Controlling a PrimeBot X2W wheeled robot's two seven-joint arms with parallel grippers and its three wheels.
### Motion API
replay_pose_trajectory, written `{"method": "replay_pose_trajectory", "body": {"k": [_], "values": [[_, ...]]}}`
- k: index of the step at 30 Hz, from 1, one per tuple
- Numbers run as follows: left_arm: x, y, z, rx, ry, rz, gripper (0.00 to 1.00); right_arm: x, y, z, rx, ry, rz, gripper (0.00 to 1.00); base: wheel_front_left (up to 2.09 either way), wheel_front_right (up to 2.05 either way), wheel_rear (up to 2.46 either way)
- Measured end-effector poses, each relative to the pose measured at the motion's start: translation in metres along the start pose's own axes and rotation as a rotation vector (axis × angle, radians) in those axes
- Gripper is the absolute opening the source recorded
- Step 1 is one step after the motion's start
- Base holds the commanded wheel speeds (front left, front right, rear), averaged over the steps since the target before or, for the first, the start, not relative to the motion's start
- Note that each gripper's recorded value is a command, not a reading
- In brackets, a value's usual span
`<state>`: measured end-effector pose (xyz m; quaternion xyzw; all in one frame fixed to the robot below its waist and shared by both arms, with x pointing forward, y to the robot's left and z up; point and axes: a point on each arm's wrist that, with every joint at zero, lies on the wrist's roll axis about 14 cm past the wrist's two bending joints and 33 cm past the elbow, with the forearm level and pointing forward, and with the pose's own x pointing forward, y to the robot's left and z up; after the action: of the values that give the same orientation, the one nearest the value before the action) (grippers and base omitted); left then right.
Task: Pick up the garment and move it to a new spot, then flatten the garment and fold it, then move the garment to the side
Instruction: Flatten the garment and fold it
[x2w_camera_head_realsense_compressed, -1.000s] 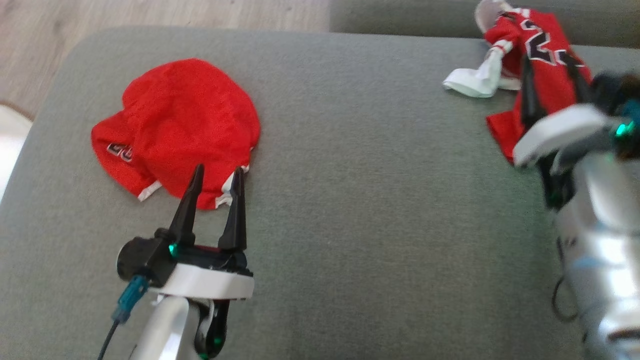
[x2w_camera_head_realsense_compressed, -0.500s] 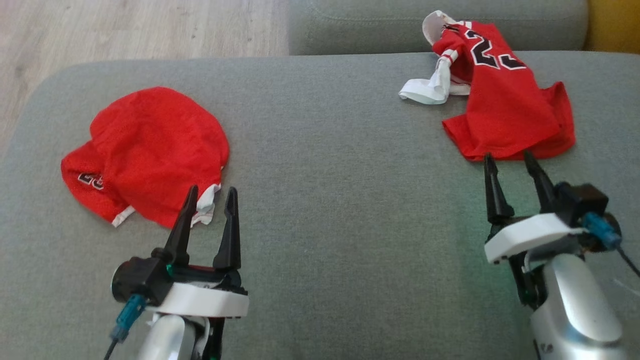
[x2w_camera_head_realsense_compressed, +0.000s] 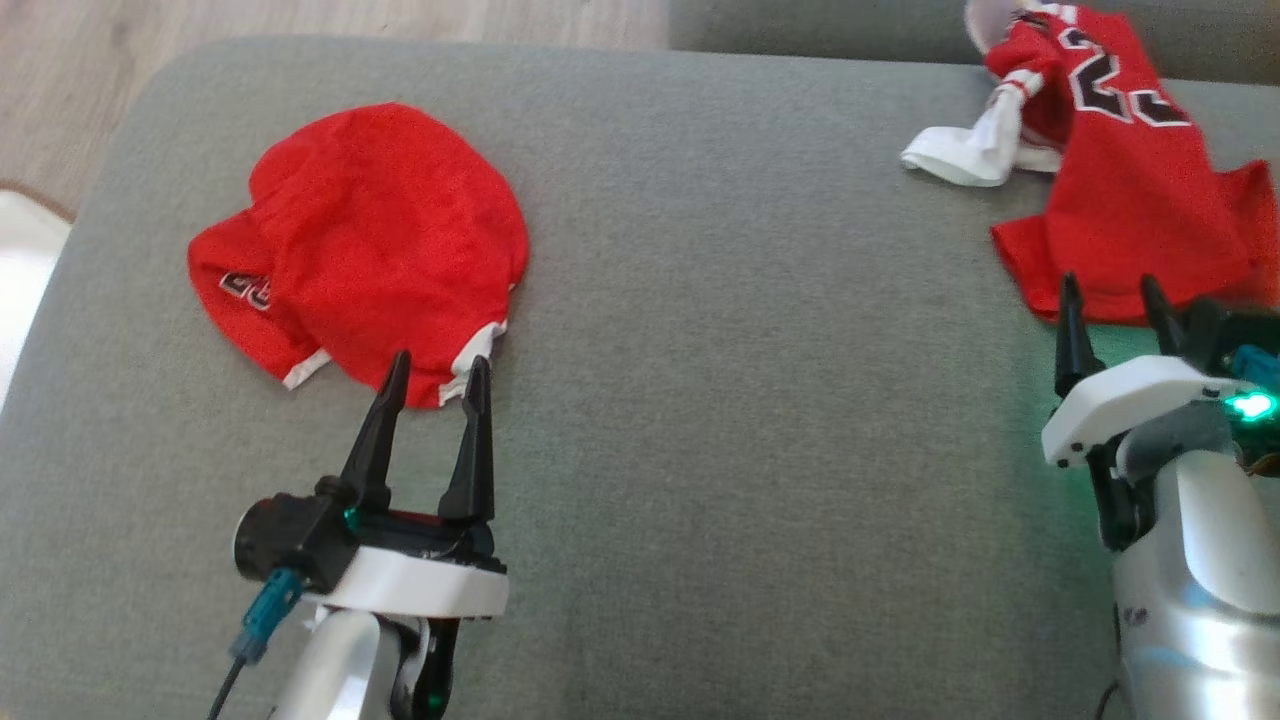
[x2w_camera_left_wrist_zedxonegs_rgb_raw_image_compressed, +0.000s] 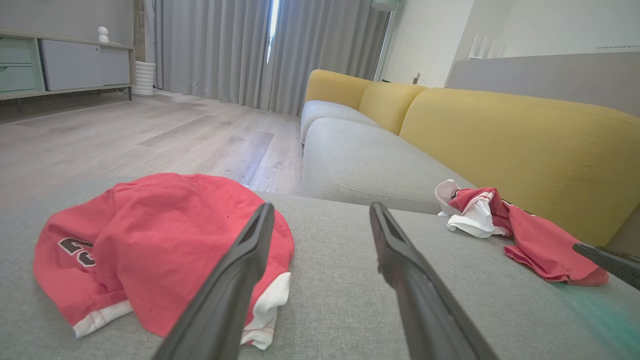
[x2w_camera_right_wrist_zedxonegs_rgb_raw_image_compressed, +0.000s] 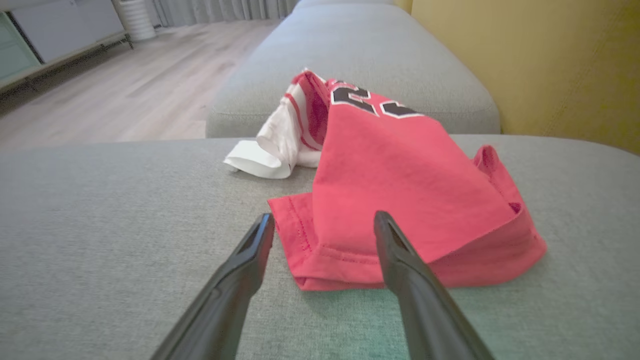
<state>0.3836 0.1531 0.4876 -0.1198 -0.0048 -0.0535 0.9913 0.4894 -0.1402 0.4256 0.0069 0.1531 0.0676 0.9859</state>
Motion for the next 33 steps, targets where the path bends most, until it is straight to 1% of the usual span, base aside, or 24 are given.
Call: {"method": "replay_pose_trajectory", "body": {"k": [7, 11, 12, 13, 14, 19, 24, 25, 28, 31, 33], "values": [[0.0, 0.01, -0.009, 0.0, 0.029, 0.024, 1.0, 0.019, -0.002, -0.043, -0.019, 0.168, -0.02, 1.0, 0.0, 0.0, 0.0], [0.002, 0.01, -0.014, -0.002, 0.043, 0.023, 1.0, 0.026, 0.0, -0.051, -0.011, 0.198, -0.017, 1.0, 0.0, 0.0, 0.0], [0.004, 0.009, -0.014, -0.002, 0.044, 0.02, 1.0, 0.028, 0.001, -0.049, -0.006, 0.193, -0.015, 0.65, 0.0, 0.0, 0.0], [0.006, 0.008, -0.014, -0.002, 0.043, 0.015, 1.0, 0.03, 0.001, -0.048, -0.002, 0.184, -0.015, 0.25, 0.0, 0.0, 0.0], [0.008, 0.007, -0.014, -0.002, 0.041, 0.01, 1.0, 0.03, 0.001, -0.045, 0.0, 0.171, -0.014, 0.0, 0.0, 0.0, 0.0], [0.013, -0.002, -0.016, -0.004, 0.043, -0.018, 1.0, 0.028, 0.0, -0.037, -0.016, 0.118, -0.007, 0.0, 0.0, 0.0, 0.0], [0.016, -0.011, -0.009, -0.007, 0.021, -0.046, 1.0, 0.016, -0.012, -0.02, -0.021, 0.046, -0.033, 0.0, 0.0, 0.0, 0.0], [0.016, -0.015, -0.004, -0.008, 0.006, -0.056, 1.0, 0.01, -0.019, -0.012, -0.023, 0.018, -0.051, 0.0, 0.0, 0.0, 0.0], [0.015, -0.023, 0.002, -0.01, -0.011, -0.078, 1.0, -0.004, -0.033, -0.003, -0.028, -0.014, -0.089, 0.0, 0.0, 0.0, 0.0], [0.009, -0.029, 0.004, -0.014, -0.017, -0.092, 1.0, -0.024, -0.056, -0.004, -0.052, -0.009, -0.138, 0.0, 0.0, 0.0, 0.0], [0.006, -0.033, 0.005, -0.015, -0.021, -0.102, 1.0, -0.039, -0.078, -0.004, -0.072, -0.001, -0.188, 0.0, 0.0, 0.0, 0.0]]}}
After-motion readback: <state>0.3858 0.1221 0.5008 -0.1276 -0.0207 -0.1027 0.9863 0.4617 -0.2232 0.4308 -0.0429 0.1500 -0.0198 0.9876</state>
